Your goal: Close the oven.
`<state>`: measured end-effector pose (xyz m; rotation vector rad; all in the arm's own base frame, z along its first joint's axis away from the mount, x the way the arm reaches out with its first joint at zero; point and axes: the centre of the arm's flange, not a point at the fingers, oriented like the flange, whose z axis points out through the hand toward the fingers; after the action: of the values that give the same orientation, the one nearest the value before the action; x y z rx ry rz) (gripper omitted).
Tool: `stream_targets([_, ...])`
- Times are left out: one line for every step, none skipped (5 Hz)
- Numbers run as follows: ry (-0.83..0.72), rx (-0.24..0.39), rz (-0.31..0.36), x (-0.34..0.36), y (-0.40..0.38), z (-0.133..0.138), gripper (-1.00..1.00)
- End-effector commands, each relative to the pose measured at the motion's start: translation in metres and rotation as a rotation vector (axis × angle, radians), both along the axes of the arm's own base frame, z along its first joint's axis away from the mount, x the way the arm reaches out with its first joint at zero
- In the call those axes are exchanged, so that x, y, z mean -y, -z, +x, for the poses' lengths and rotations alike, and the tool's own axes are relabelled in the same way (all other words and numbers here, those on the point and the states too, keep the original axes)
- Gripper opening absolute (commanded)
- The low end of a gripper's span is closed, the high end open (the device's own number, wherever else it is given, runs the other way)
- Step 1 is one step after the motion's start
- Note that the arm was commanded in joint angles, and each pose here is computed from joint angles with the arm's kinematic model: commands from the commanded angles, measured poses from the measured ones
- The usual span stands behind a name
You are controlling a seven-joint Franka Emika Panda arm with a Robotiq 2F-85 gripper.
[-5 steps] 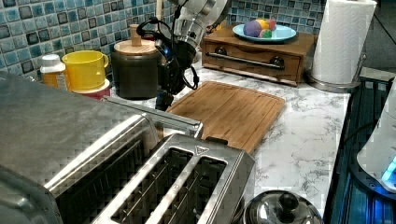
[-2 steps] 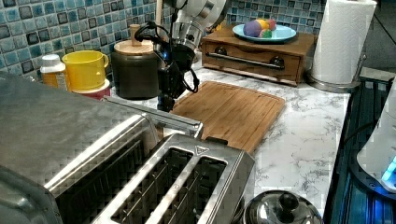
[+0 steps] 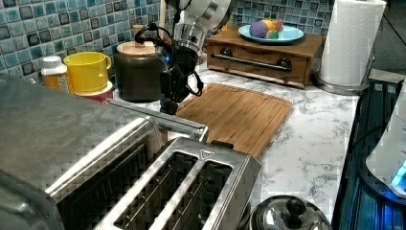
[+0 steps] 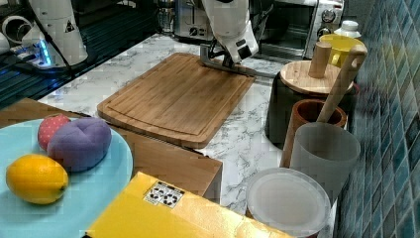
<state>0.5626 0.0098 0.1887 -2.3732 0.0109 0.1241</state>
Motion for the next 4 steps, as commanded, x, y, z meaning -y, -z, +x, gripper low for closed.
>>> stream_targets([-0.143,0.089,0.035,-0.136,-0.094,0.015,-1.0])
stream_targets([-0.151,0.09,0.006,-0.164,-0.125,0.011,-1.0])
stream_targets([-0.165,0.07,-0.045,-0.191,-0.145,0.008,-1.0])
stream_targets([-0.19,0.077,-0.116,-0.221,-0.165,0.006,-1.0])
